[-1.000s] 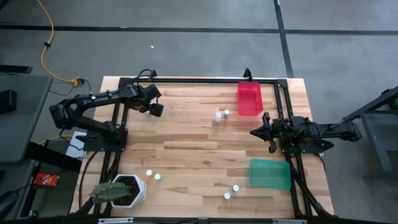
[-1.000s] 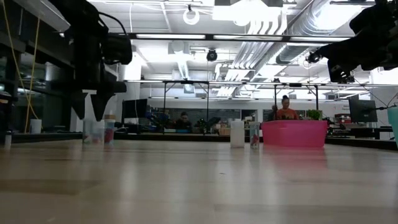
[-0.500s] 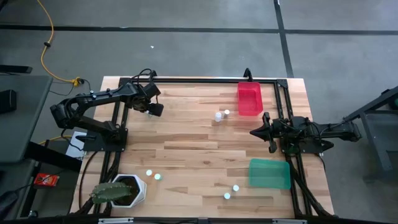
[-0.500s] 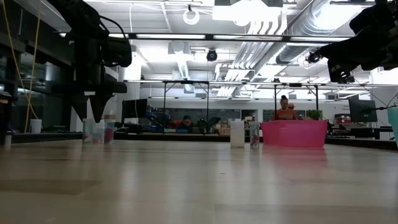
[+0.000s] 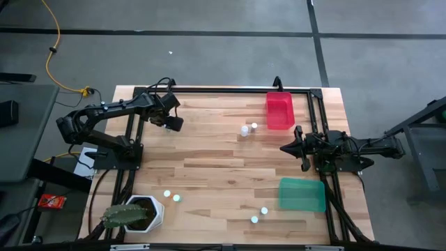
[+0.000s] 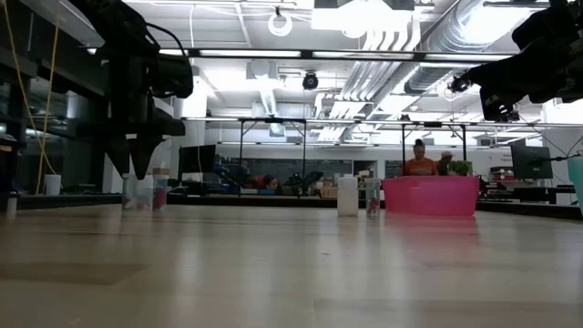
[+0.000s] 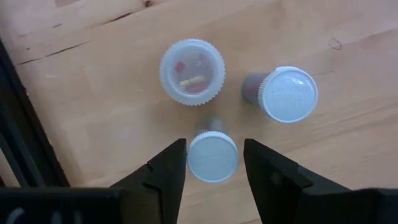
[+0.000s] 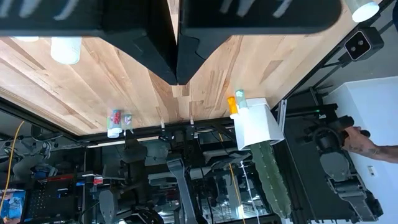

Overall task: Pick and place medicine bottles into bin by pill shape (circle, oval)
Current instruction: Put the blue capsule bottle into the red bin

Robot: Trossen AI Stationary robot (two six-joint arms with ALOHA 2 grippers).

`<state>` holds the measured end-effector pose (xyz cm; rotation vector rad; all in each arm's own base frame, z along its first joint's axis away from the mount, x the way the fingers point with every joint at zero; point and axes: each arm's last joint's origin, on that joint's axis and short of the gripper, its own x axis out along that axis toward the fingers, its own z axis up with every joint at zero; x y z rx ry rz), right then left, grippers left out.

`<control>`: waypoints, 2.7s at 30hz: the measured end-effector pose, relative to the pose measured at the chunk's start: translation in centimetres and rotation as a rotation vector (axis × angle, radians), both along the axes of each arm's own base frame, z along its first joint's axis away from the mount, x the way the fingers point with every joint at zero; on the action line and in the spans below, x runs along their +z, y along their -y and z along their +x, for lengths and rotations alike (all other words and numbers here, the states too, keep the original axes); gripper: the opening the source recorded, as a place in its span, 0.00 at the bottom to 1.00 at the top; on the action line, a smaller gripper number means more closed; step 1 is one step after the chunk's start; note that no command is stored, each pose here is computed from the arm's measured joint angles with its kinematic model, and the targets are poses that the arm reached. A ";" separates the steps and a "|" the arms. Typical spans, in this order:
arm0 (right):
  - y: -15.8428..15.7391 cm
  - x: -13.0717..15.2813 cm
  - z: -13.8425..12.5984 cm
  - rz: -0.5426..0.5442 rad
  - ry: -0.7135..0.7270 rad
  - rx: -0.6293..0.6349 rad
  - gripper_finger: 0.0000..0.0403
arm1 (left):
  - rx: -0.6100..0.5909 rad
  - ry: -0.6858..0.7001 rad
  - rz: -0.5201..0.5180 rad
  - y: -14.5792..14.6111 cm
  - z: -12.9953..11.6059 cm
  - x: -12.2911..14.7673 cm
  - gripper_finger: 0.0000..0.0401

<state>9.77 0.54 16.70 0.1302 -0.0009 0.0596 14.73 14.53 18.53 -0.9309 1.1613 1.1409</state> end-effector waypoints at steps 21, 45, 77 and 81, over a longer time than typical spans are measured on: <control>0.0 0.0 0.0 0.000 0.000 0.000 0.00 | -0.008 -0.002 0.000 0.0 0.0 0.0 0.38; 0.0 0.0 0.0 0.000 0.000 0.000 0.00 | -0.027 -0.005 0.001 0.0 0.0 0.0 0.38; 0.0 0.0 0.0 0.000 0.000 0.000 0.00 | -0.026 -0.034 -0.039 -0.4 0.4 -1.1 0.49; 0.0 0.0 0.0 0.000 0.000 0.000 0.00 | -0.026 -0.037 -0.037 -0.4 0.4 -1.1 0.45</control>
